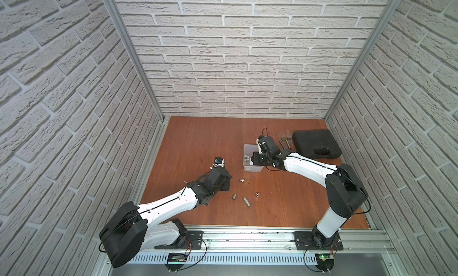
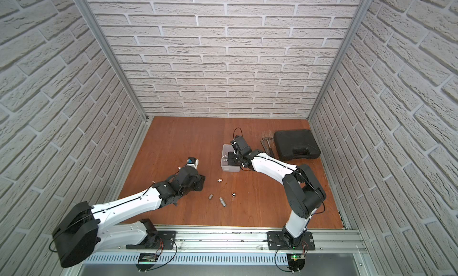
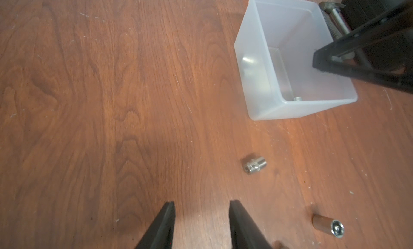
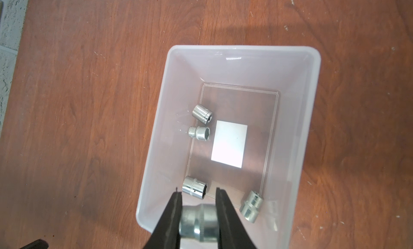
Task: Put the socket on the desktop into the storage box
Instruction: Place the socket head in the storage box.
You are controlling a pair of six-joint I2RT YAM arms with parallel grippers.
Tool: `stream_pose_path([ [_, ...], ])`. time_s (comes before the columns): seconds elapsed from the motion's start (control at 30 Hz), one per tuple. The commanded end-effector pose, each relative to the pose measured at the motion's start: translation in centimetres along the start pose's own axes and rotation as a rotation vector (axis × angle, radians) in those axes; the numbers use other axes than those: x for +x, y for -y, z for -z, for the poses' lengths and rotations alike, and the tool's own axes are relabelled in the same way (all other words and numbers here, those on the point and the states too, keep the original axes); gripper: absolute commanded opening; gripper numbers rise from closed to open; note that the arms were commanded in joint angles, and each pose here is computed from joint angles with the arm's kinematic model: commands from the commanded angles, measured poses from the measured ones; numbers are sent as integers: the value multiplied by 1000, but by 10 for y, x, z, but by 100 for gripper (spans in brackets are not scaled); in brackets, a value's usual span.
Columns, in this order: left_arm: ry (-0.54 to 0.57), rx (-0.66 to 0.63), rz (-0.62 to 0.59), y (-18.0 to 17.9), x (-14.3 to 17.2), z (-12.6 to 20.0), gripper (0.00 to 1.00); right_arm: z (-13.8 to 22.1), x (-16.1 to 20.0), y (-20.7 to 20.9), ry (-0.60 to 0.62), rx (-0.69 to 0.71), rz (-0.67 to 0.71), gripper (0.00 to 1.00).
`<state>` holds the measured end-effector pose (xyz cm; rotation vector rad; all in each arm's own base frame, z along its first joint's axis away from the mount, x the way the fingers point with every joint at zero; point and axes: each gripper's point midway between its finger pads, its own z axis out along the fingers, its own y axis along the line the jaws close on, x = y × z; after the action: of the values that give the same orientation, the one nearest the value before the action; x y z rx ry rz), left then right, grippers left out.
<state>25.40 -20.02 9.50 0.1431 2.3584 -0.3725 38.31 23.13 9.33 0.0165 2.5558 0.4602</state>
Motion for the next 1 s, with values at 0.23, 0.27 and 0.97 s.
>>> stream_pose_path([
  [0.23, 16, 3, 7, 0, -4, 0, 46, 31, -31, -18, 102, -65, 37, 44],
  [0.27, 18, 4, 8, 0, -5, 0, 46, 36, -32, -19, 110, -67, 40, 44],
  [0.97, -54, 40, -37, 58, 8, -28, 60, 123, 41, 40, 235, -21, -10, 41],
])
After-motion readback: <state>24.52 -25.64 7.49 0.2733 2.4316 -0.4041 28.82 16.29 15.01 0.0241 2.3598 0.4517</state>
